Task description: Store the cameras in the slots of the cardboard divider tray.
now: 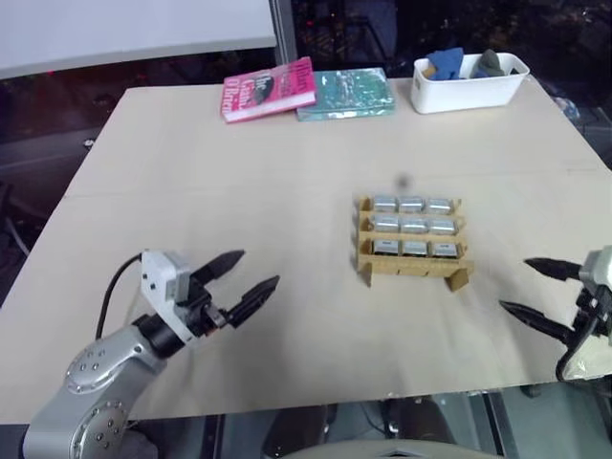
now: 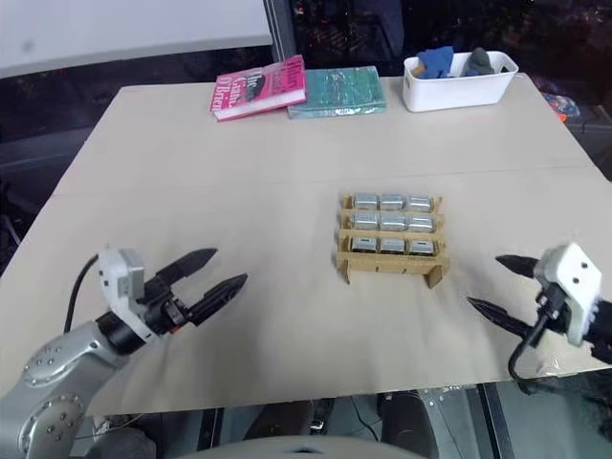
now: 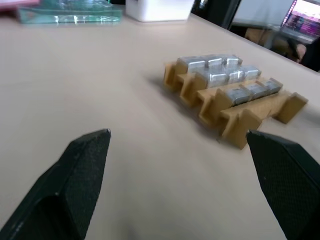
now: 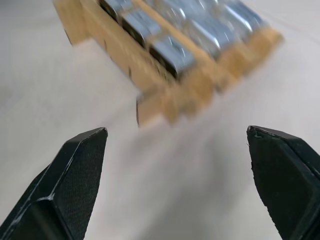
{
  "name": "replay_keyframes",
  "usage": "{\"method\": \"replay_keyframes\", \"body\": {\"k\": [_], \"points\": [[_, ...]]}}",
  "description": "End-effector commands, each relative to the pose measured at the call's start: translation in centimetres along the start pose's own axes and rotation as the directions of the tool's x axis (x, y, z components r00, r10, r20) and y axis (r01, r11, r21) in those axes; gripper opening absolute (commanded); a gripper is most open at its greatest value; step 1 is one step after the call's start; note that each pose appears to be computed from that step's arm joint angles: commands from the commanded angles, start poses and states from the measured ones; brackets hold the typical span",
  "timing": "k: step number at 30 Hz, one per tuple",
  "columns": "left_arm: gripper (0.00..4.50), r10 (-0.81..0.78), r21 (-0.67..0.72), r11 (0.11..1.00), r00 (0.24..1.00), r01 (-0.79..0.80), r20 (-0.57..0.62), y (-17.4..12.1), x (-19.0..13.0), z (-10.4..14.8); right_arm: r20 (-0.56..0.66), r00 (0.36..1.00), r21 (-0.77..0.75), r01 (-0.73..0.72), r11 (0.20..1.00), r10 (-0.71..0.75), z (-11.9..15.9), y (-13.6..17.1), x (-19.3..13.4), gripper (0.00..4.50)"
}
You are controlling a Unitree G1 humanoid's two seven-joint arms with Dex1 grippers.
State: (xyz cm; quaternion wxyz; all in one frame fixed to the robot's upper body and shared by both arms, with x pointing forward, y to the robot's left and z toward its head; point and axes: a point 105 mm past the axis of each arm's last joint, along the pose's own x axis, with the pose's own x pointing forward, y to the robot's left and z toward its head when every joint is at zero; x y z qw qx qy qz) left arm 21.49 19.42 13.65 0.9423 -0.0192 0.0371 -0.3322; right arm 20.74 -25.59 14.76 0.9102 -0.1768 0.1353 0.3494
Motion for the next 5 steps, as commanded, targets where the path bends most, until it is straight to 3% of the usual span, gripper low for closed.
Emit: {"method": "replay_keyframes", "body": {"k": [1,5], "points": [[4.5,0.013,0.066,0.998,1.0,-0.014,0.008,0.28,-0.83,0.59,0.019,0.997,-0.047,0.078,0.996,-0.077,0.59,-0.57,-1.17,4.45],[4.5,0.03,0.074,0.997,1.0,-0.029,-0.007,0.79,-1.02,0.42,0.009,0.994,-0.028,0.106,0.994,-0.106,-0.24,-0.73,-1.49,4.45]]}}
